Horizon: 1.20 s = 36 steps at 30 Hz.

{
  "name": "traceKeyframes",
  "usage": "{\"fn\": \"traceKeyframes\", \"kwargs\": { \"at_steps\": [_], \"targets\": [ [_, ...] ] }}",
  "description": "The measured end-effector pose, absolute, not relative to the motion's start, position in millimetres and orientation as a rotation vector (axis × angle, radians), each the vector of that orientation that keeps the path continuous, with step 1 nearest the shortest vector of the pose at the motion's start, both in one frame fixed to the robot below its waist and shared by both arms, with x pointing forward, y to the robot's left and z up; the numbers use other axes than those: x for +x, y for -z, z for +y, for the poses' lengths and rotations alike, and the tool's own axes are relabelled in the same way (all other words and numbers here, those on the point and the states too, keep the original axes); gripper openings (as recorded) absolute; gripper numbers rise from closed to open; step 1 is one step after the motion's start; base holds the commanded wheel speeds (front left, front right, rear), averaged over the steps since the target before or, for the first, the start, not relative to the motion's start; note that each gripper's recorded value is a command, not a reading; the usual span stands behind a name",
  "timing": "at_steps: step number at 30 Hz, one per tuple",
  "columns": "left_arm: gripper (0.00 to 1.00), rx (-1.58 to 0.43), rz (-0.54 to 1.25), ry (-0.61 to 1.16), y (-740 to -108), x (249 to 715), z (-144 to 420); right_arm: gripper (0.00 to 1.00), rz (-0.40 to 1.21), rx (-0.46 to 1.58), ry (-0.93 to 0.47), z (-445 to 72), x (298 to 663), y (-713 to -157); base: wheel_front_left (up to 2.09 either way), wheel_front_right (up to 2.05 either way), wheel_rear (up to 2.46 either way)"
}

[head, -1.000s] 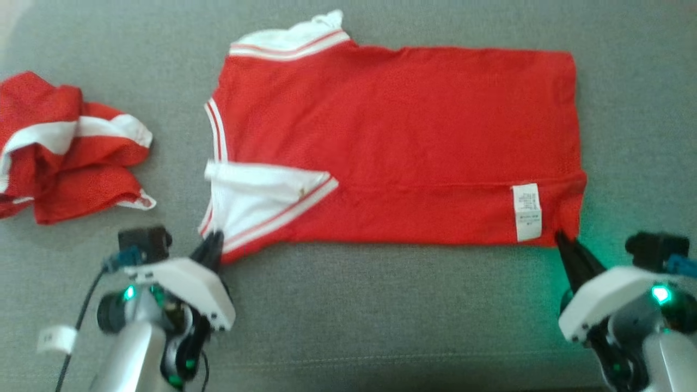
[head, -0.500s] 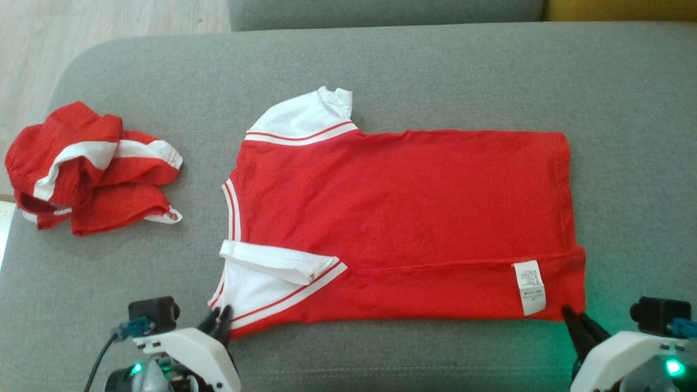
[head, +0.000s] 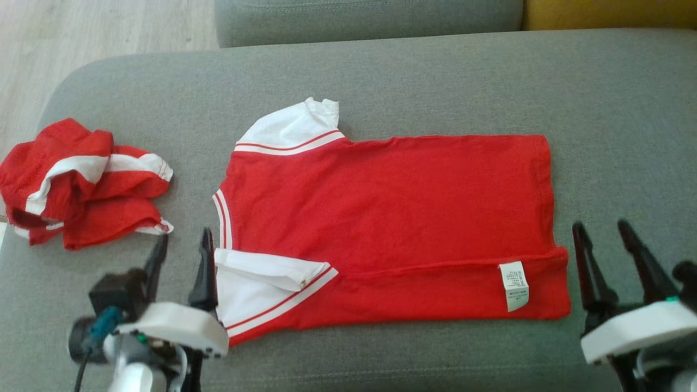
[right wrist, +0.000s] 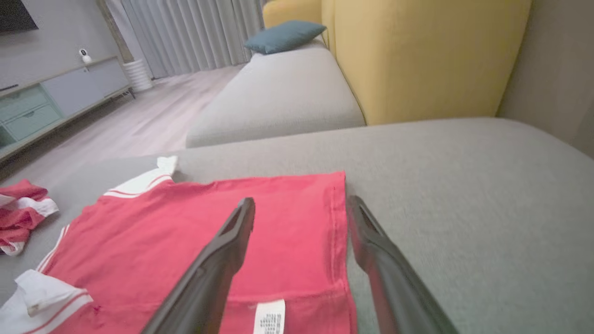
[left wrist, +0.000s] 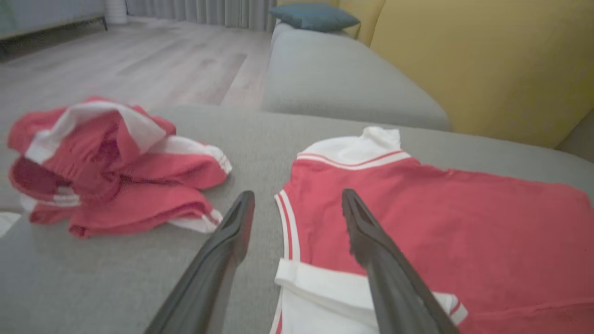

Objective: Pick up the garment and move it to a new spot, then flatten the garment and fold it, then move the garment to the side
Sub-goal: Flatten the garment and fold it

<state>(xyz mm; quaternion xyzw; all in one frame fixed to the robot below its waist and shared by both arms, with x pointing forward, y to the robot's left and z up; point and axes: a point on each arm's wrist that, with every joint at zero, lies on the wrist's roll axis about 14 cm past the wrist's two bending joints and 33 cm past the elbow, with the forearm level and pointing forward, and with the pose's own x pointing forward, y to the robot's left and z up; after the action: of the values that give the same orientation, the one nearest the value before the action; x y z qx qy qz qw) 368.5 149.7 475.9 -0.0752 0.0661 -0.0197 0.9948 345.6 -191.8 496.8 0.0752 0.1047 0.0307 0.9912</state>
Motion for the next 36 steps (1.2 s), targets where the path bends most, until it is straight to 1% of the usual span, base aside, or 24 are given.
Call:
{"fn": "traceKeyframes", "kwargs": {
  "at_steps": [2, 5, 14, 17, 20, 21, 27, 31, 36],
  "targets": [
    [1.0, -0.134, 0.067, 0.046, -494, 375, 148, 1.0, 0.159, 0.147, -0.069, -190, 351, -511, 0.0, 0.0, 0.0],
    [1.0, -0.116, 0.023, 0.048, -507, 379, 149, 1.0, 0.115, 0.146, -0.081, -187, 355, -522, 0.0, 0.0, 0.0],
    [1.0, -0.119, 0.025, 0.038, -508, 382, 149, 1.0, 0.134, 0.144, -0.087, -184, 359, -516, 0.0, 0.0, 0.0],
    [1.0, -0.126, 0.053, 0.08, -501, 392, 139, 1.0, 0.158, 0.146, -0.086, -184, 363, -508, 0.0, 0.0, 0.0],
    [1.0, -0.142, 0.083, 0.14, -496, 420, 126, 1.0, 0.167, 0.148, -0.088, -182, 374, -503, 0.0, 0.0, 0.0],
    [1.0, -0.142, 0.083, 0.14, -496, 420, 126, 1.0, 0.167, 0.148, -0.088, -182, 374, -503, 0.0, 0.0, 0.0],
    [1.0, -0.15, 0.118, 0.264, -490, 497, 88, 1.0, 0.188, 0.154, -0.095, -180, 398, -490, 0.0, 0.0, 0.0],
    [1.0, -0.165, 0.216, 0.294, -461, 535, 69, 1.0, 0.215, 0.149, -0.08, -185, 407, -478, 0.0, 0.0, 0.0],
    [1.0, -0.142, 0.343, 0.312, -421, 565, 55, 1.0, 0.269, 0.152, -0.057, -192, 410, -456, 0.0, 0.0, 0.0]
  ]
}}
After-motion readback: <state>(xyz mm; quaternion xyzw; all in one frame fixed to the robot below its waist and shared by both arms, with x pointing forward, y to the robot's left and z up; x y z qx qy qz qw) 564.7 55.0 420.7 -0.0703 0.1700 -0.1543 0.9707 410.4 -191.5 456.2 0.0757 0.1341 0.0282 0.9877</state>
